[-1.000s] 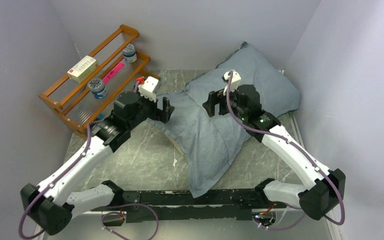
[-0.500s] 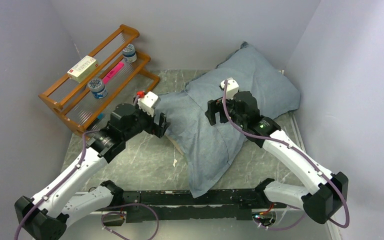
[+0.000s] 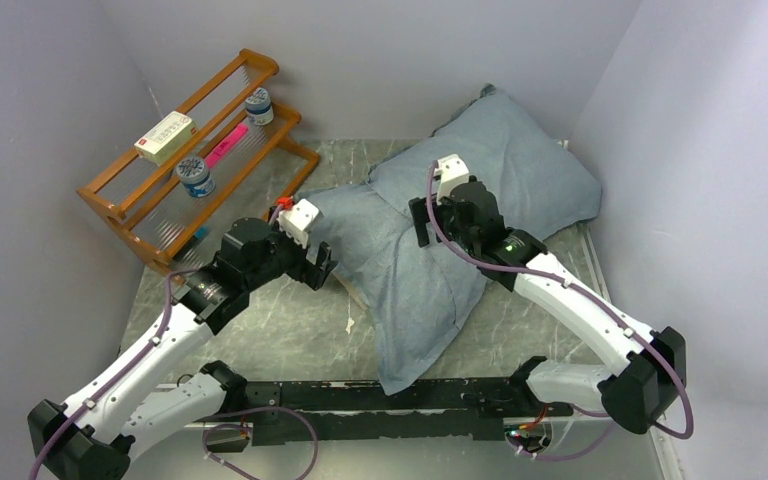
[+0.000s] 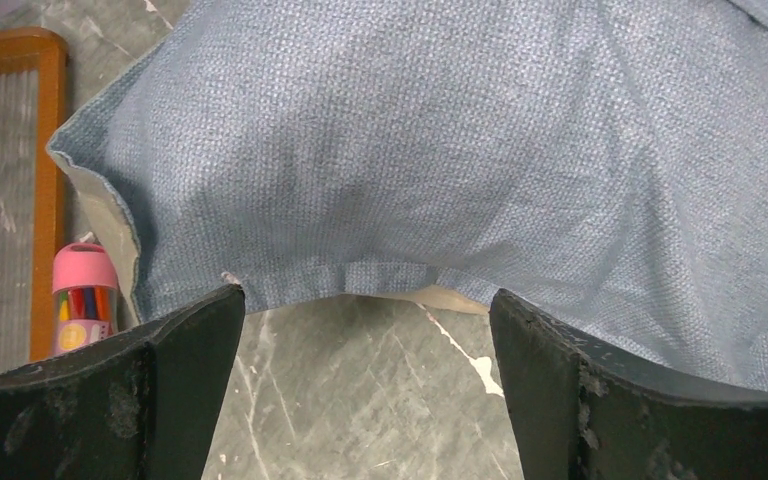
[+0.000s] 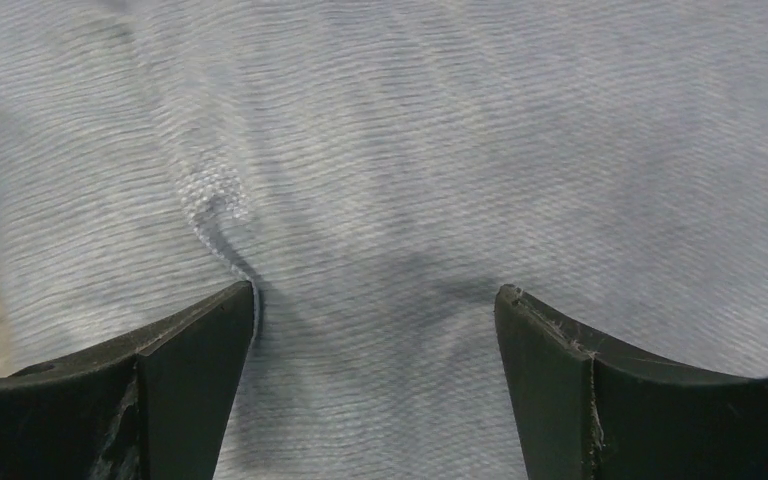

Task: Remove the pillowcase from the pillow
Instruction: Remove the pillow from the pillowcase.

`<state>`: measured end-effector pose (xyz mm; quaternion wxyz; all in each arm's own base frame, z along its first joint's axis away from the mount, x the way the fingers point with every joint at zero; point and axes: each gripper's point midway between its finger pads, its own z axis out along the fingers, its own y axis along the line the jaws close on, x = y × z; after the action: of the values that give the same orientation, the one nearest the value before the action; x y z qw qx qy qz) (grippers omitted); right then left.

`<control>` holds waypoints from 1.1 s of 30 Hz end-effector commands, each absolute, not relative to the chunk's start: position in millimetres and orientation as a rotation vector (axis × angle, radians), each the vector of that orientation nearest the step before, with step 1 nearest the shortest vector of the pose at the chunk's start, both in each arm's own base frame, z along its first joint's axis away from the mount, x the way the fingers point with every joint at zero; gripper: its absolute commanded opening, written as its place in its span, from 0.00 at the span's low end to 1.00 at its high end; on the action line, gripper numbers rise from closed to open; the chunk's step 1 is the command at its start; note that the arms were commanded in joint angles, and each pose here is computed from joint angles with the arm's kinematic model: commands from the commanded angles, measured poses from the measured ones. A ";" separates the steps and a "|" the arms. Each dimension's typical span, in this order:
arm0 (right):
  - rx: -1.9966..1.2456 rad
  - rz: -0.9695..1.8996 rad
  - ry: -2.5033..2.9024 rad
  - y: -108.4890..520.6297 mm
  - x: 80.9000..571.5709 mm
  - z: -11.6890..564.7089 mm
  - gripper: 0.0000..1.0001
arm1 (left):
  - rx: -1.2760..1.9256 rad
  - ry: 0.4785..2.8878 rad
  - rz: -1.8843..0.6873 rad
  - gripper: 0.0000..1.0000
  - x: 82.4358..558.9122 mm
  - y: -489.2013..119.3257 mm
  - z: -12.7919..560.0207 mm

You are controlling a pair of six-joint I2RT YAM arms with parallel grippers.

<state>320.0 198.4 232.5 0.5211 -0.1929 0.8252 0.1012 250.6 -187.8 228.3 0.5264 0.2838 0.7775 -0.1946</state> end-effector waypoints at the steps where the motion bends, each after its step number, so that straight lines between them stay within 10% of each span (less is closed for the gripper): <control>1: -0.295 -0.007 1.937 153.7 334.5 253.9 0.91 | 0.699 1.803 -0.537 0.97 248.2 -198.3 238.9; 22: -0.458 0.444 1.773 215.4 306.8 265.2 0.91 | 0.595 1.844 -0.751 0.89 254.9 -253.5 261.2; 33: -0.221 0.163 1.806 176.9 345.7 246.6 0.92 | 0.554 1.820 -0.794 0.88 267.3 -292.1 279.3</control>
<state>330.0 206.0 232.1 0.5681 -0.1722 0.7947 0.1266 260.8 -276.9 236.5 0.4718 0.2500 0.7897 -0.3021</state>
